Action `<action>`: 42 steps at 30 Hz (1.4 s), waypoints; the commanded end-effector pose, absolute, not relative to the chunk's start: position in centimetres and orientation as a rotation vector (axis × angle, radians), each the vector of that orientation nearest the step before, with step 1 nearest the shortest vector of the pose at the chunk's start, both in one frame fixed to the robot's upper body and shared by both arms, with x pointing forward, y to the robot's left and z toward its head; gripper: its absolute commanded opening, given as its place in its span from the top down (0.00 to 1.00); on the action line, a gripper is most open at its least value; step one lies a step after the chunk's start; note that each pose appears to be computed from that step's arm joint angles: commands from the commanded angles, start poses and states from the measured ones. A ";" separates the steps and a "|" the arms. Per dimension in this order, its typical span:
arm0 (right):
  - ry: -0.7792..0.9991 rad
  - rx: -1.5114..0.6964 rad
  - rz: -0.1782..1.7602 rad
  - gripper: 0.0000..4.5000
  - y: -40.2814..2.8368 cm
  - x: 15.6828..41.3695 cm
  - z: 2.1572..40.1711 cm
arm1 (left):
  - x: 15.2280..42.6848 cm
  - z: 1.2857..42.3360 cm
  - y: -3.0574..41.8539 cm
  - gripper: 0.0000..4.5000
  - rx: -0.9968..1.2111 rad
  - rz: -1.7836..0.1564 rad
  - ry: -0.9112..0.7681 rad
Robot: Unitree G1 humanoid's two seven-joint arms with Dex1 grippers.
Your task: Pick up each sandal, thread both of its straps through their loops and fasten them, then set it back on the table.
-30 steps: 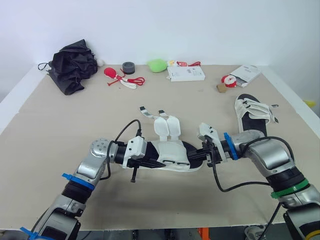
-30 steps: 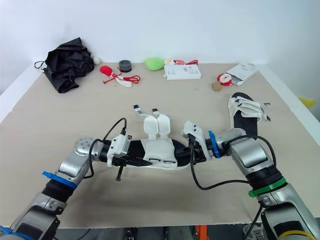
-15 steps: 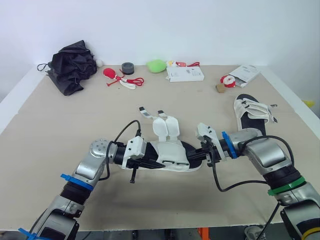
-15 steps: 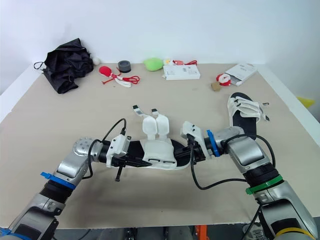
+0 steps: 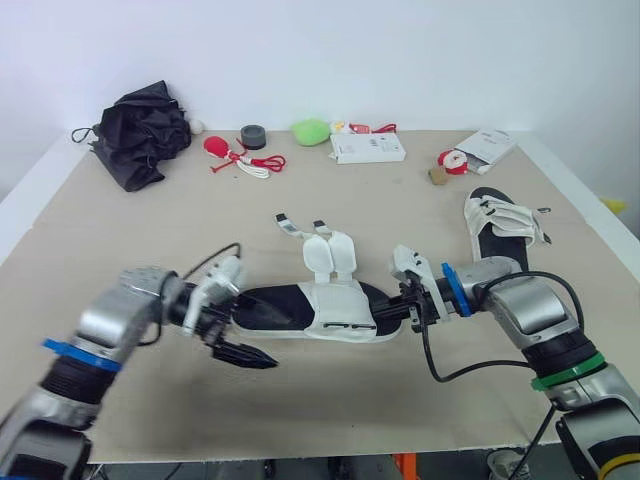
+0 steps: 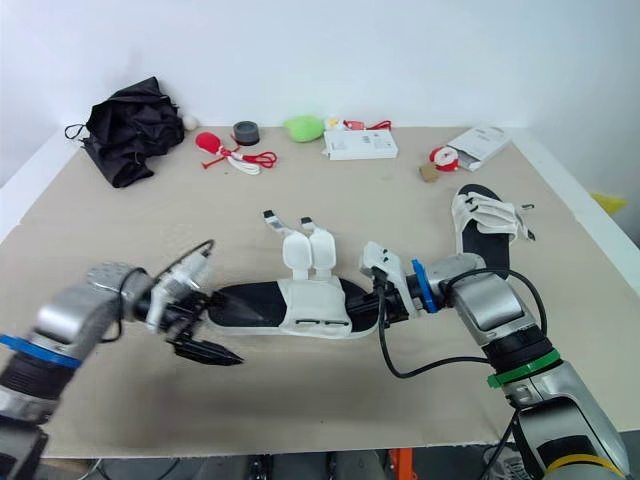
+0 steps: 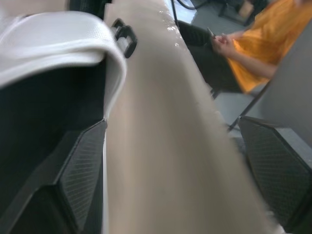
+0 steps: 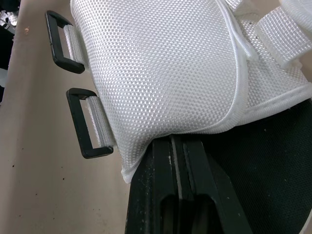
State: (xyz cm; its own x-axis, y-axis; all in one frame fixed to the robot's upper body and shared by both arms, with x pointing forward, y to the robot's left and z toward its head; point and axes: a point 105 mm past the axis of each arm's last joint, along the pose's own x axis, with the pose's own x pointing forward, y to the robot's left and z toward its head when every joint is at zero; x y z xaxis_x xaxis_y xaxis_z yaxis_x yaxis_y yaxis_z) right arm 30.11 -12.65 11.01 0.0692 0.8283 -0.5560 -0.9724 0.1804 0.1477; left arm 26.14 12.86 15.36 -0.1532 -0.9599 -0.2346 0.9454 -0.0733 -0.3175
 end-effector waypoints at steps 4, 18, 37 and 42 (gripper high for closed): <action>0.662 -0.289 1.386 1.00 -12.4 29.7 9.4 | 30.4 18.7 13.2 0.01 -0.431 -1.444 0.510; 0.619 -0.253 1.370 1.00 -11.6 29.6 10.0 | 38.4 15.3 10.6 0.01 -0.913 -0.980 0.624; 0.604 -0.227 1.355 1.00 -11.1 29.4 9.9 | 44.0 14.2 8.1 0.01 -1.023 -0.636 0.500; 0.606 -0.223 1.352 1.00 -11.1 29.2 9.7 | 43.9 14.1 8.0 0.29 -1.001 -0.642 0.504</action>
